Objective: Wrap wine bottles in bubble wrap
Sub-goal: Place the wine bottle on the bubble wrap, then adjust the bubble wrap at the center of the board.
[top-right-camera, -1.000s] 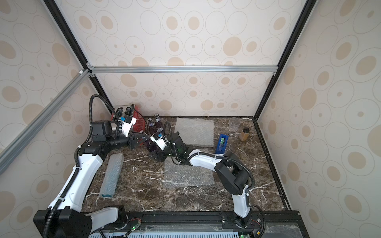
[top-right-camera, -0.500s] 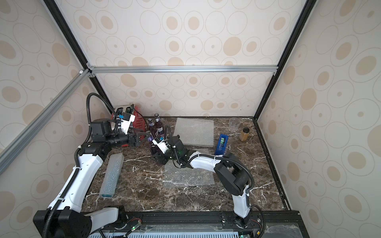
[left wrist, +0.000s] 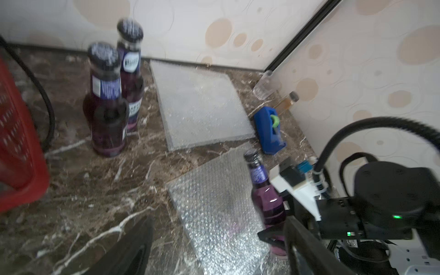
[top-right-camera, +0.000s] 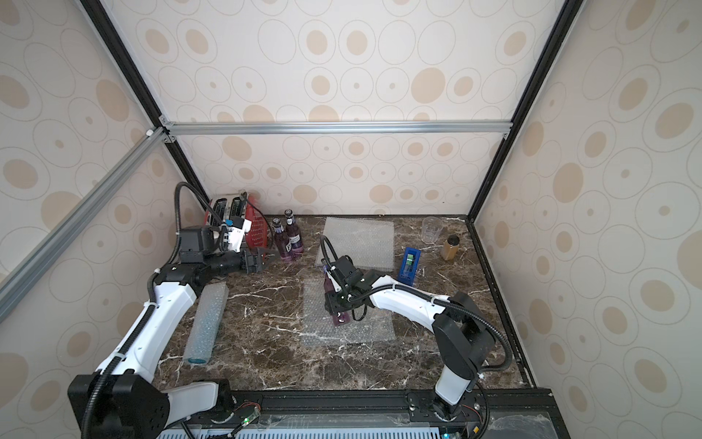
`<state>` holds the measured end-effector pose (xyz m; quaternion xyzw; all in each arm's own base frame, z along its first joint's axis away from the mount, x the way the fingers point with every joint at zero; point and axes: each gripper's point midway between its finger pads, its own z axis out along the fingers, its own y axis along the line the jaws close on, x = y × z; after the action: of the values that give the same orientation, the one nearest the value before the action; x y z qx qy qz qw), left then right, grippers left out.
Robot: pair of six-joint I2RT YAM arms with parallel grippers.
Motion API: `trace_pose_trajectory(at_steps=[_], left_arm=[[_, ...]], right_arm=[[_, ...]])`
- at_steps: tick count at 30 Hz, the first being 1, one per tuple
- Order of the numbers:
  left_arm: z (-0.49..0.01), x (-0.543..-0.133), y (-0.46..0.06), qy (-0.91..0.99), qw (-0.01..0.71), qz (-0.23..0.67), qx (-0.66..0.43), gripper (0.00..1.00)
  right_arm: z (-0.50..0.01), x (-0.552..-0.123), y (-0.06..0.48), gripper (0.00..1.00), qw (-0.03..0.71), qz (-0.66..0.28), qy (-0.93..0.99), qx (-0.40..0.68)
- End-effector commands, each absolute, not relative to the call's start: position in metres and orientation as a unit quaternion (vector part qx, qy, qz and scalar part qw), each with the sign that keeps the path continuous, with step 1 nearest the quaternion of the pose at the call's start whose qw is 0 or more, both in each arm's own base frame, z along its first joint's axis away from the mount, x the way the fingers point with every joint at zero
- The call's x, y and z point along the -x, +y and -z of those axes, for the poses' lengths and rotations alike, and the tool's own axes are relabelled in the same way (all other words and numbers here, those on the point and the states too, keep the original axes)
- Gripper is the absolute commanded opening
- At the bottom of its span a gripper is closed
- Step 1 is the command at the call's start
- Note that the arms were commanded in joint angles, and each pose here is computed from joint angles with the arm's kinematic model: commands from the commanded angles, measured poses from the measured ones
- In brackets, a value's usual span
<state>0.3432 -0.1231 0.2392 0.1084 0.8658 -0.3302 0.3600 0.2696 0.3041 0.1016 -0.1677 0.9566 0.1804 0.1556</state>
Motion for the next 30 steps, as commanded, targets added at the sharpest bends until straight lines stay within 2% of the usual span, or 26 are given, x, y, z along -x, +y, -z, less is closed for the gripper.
trace_pose_trajectory(at_steps=[1,7,15,20,24,30], left_arm=[[-0.194,-0.325,-0.144,0.900,0.285,0.299,-0.138,0.83],[-0.149,-0.306,-0.177,0.907,0.243,0.302,-0.164,0.82],[-0.122,-0.306,-0.186,0.914,0.210,0.312,-0.153,0.99],[-0.102,-0.304,-0.191,0.923,0.174,0.312,-0.144,0.99],[-0.091,-0.299,-0.195,0.928,0.151,0.306,-0.147,0.94],[-0.076,-0.291,-0.213,0.934,0.112,0.298,-0.165,0.77]], right_arm=[[-0.109,-0.270,0.275,0.00,0.133,-0.127,0.977,0.106],[-0.095,-0.275,0.275,0.00,0.103,-0.103,0.986,0.081],[-0.075,-0.276,0.277,0.01,0.066,-0.080,0.993,0.060],[-0.061,-0.277,0.281,0.06,0.050,-0.077,0.994,0.059],[-0.052,-0.275,0.283,0.08,0.038,-0.075,0.995,0.055],[-0.046,-0.274,0.279,0.18,0.033,-0.064,0.996,0.053]])
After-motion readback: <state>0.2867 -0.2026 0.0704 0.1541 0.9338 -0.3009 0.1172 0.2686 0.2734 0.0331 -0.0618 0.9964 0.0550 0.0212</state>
